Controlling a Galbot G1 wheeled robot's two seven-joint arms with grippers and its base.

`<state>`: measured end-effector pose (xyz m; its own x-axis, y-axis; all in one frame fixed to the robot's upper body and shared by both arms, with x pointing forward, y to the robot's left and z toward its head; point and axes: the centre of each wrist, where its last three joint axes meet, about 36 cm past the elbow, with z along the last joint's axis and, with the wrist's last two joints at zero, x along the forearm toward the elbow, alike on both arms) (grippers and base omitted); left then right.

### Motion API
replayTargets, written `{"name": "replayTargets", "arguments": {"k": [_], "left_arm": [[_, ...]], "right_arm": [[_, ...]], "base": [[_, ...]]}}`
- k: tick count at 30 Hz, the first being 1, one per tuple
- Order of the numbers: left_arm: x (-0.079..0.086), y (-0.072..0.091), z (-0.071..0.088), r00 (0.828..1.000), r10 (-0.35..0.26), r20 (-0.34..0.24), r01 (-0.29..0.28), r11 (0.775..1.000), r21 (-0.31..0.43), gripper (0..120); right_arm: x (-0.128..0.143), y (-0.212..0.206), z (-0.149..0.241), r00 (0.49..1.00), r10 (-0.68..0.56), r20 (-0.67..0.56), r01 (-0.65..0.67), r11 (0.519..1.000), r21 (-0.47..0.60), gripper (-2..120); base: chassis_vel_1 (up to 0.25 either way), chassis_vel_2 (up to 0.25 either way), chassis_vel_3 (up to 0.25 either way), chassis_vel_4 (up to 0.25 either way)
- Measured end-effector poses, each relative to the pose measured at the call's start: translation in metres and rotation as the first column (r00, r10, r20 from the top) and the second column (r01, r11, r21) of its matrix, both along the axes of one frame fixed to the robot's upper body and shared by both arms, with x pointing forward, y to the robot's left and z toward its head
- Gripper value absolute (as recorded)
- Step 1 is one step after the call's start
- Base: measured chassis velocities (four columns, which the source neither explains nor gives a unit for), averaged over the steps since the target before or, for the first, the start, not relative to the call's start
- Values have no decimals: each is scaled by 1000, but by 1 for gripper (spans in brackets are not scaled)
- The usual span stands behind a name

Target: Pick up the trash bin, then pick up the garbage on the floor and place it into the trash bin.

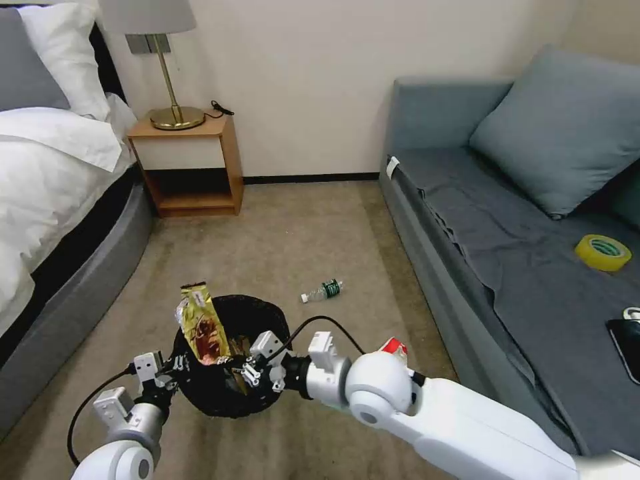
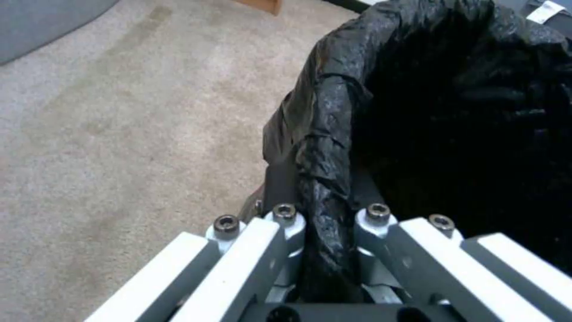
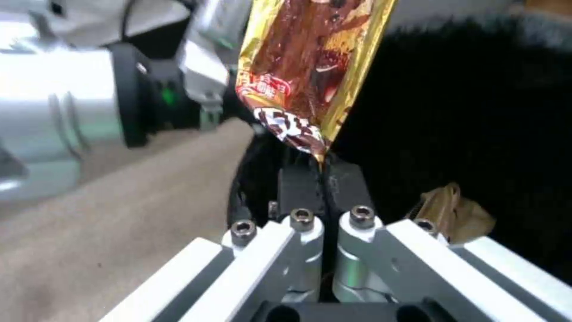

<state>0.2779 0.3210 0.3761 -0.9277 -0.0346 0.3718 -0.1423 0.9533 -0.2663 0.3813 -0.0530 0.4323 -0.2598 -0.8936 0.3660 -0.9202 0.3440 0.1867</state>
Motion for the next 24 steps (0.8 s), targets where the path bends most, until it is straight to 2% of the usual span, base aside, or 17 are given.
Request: {"name": "replayTargets", "arguments": {"k": [7,15,16,18,22,23,24], "left_arm": [[-1,2,0,1000,-2,7,2,1000,-8,4],[-1,3,-1,1000,-4,10,4,1000,-17,4],[-1,3,-1,1000,-4,11,4,1000,-19,4],[-1,4,-1,1000,-3,11,3,1000,-20,4],[-1,5,-2,1000,5,13,-4,1000,-24,4],[-1,5,-2,1000,5,13,-4,1000,-24,4],[-2,5,-2,1000,6,13,-6,1000,-25,4]], "right_arm": [[8,4,-15,1000,-21,-10,21,999,-40,0],[20,2,-24,999,-39,-13,38,996,-78,11],[21,3,-25,999,-40,-13,39,996,-82,18],[22,3,-26,999,-41,-14,39,996,-84,21],[21,2,-28,999,-48,-14,46,995,-93,43],[21,2,-28,999,-48,-14,46,995,-93,43],[20,1,-28,999,-49,-14,47,994,-94,48]], "base": [[0,0,0,0],[0,0,0,0],[0,0,0,0],[0,0,0,0],[0,0,0,0],[0,0,0,0],[0,0,0,0]]}}
